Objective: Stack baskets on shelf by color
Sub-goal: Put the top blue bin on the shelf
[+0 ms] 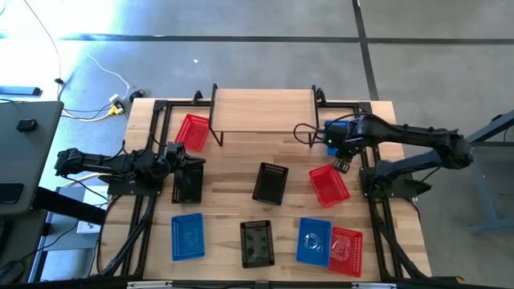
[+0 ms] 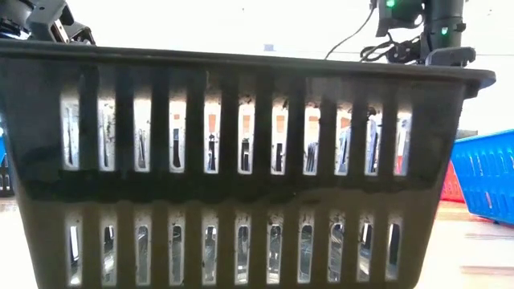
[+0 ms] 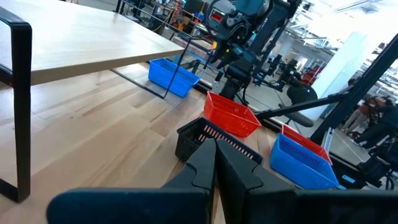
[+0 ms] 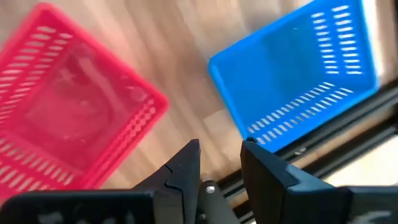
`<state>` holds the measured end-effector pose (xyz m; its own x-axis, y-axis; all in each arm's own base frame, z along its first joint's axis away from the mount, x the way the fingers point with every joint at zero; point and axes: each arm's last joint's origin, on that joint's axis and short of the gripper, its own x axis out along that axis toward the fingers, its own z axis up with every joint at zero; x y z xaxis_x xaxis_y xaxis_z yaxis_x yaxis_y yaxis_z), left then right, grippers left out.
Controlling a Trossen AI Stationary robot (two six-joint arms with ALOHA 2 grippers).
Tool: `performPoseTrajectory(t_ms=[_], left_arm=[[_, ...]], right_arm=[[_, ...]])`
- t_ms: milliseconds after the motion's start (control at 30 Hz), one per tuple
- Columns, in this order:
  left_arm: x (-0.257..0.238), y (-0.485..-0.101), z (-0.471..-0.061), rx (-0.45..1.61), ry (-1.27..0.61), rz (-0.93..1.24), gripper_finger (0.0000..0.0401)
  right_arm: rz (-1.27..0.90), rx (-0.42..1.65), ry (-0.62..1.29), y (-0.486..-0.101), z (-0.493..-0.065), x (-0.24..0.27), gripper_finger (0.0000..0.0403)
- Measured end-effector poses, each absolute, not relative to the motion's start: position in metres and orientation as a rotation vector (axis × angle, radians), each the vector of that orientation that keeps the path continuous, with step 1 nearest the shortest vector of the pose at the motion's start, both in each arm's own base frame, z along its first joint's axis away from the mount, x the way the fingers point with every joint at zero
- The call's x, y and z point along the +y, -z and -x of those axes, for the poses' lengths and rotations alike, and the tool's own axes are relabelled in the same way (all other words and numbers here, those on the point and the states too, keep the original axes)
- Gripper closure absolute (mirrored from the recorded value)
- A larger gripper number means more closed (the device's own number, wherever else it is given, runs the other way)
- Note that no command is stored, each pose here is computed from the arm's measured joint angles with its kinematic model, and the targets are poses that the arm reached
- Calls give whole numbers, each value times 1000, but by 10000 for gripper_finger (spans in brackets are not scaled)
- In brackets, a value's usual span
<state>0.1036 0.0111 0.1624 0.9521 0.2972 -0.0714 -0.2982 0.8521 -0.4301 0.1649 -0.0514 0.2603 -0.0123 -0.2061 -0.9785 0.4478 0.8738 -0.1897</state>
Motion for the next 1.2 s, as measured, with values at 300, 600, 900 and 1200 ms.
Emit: performPoseTrajectory(t_ms=[300, 600, 900, 1200], left_arm=[[11, -162, -104, -1, -314, 467, 398], [11, -162, -104, -6, -318, 492, 398], [11, -163, -104, -10, -319, 513, 398], [11, -164, -104, -30, -318, 538, 398]], right_arm=[[-184, 1590, 545, -249, -174, -55, 242], [-119, 1653, 605, -233, -189, -61, 213], [-37, 1776, 570, -212, -202, -66, 214], [-26, 1858, 559, -195, -210, -68, 214]])
